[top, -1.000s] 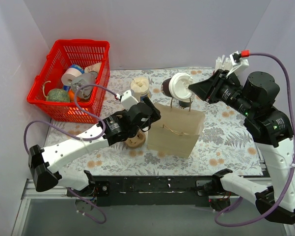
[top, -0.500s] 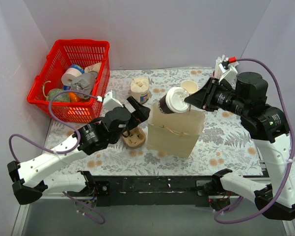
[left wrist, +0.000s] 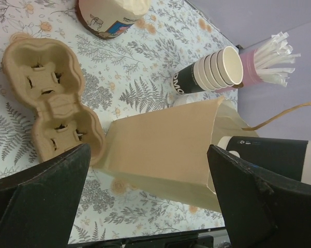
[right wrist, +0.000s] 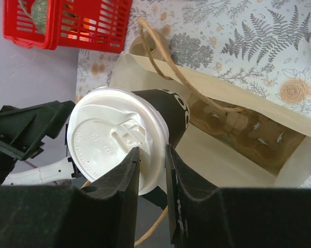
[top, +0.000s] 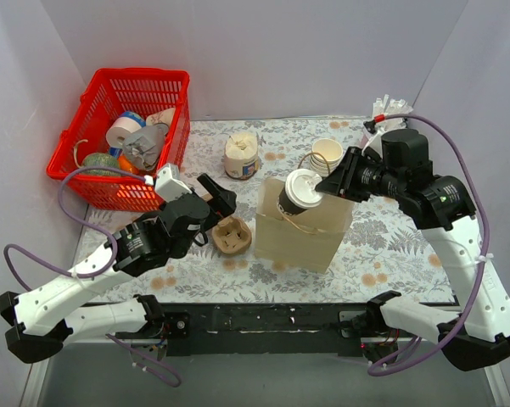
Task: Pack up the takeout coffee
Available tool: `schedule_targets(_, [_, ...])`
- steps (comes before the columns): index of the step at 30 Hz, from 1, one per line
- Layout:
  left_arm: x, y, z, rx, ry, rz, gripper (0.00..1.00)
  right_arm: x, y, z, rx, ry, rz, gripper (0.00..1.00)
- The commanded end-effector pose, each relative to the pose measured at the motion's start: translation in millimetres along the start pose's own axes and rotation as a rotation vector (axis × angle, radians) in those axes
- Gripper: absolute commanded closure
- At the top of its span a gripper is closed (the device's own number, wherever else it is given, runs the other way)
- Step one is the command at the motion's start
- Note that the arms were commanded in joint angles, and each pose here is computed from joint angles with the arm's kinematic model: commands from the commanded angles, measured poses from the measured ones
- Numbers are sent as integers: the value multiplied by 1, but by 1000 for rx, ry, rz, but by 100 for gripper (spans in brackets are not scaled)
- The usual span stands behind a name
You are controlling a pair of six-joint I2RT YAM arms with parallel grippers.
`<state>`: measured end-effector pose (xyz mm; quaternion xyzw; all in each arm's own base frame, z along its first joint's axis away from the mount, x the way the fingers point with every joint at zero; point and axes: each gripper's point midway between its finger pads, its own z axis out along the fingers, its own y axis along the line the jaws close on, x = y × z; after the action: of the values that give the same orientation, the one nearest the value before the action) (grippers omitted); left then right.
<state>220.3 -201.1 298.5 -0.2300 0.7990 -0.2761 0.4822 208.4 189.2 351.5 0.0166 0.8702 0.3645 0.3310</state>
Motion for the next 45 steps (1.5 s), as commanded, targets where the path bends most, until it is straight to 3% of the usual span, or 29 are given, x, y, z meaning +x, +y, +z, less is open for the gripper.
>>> schedule_targets(1, [-4,16,0,-46,-27,22,2,0,-5,11,36,-27,16,95])
schedule_targets(21, [24,24,12,-58,44,93,2,26,-24,52,185,-3,43,96])
schedule_targets(45, [38,30,15,-32,79,119,2,87,-60,104,318,192,23,98])
